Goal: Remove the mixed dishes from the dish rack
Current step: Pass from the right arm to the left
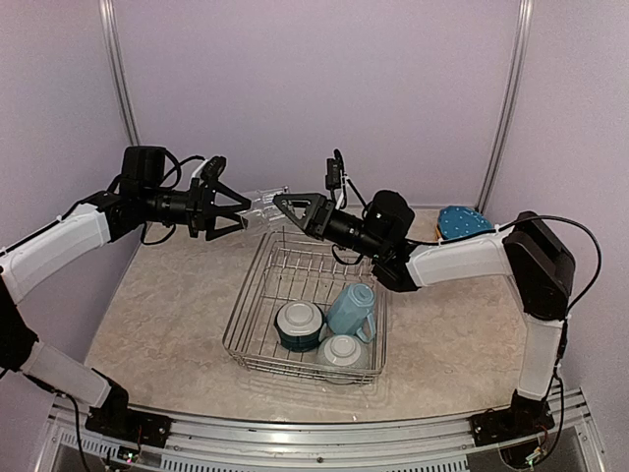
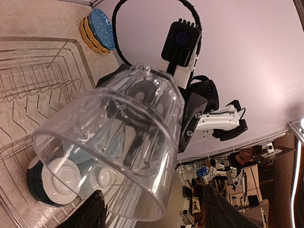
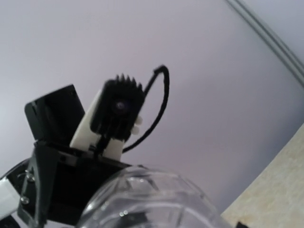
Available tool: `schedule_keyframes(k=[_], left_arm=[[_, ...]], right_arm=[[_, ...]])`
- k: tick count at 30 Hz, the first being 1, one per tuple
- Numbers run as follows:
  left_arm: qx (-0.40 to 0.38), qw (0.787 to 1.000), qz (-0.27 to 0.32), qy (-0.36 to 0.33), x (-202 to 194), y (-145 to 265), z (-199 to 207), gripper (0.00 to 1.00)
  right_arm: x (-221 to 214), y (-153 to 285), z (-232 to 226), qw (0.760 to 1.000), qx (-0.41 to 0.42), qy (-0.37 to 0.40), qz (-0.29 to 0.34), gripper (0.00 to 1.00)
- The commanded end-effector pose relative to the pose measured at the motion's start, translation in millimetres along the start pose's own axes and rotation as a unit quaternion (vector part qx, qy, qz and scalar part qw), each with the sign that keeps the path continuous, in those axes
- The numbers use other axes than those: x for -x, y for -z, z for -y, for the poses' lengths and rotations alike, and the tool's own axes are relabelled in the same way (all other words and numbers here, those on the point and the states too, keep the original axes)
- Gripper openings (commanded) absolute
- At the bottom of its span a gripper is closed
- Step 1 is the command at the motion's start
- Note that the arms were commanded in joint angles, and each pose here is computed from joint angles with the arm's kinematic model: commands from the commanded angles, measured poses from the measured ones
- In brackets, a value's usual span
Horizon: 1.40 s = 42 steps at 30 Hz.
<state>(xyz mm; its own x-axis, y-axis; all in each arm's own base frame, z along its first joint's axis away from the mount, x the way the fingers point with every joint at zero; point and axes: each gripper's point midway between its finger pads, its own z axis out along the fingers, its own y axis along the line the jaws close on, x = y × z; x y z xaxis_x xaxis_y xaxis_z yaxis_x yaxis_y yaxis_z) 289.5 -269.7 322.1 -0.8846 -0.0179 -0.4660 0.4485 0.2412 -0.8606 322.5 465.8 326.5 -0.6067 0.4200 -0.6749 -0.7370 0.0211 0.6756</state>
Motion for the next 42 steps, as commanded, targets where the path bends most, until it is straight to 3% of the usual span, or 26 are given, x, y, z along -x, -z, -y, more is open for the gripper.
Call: schedule_keyframes(k=[1,17,21,26,39,42], left_arm=[[-0.004,1.0,0.0,-0.009,-1,2,2,0.65],[-0.019,1.0,-0.006,-0.006,1,3,5,0.24],[-0.011,1.0,0.004,-0.006,6,8,2,0.12],[0.024,0.999,0.02,-0.018,10,14,-2,0.03],[0.075,0.994,0.067,-0.051,24,38,-5,0.0],[0.097,0.99,0.085,-0.059,29,46,-8,0.0]], right_arm=[[-5,-8,-14,0.999,0.042,-0.012,-0.001,0.0],[-18,-10,-16,0.998,0.048,-0.027,0.021,0.0],[-22,-11,-10,0.999,0.037,-0.029,0.013,0.17],[-27,-4,3,1.0,-0.002,-0.028,0.006,0.45],[-25,14,17,0.999,-0.041,-0.011,-0.004,0.91],[-23,22,22,0.998,-0.057,-0.005,-0.007,0.95]])
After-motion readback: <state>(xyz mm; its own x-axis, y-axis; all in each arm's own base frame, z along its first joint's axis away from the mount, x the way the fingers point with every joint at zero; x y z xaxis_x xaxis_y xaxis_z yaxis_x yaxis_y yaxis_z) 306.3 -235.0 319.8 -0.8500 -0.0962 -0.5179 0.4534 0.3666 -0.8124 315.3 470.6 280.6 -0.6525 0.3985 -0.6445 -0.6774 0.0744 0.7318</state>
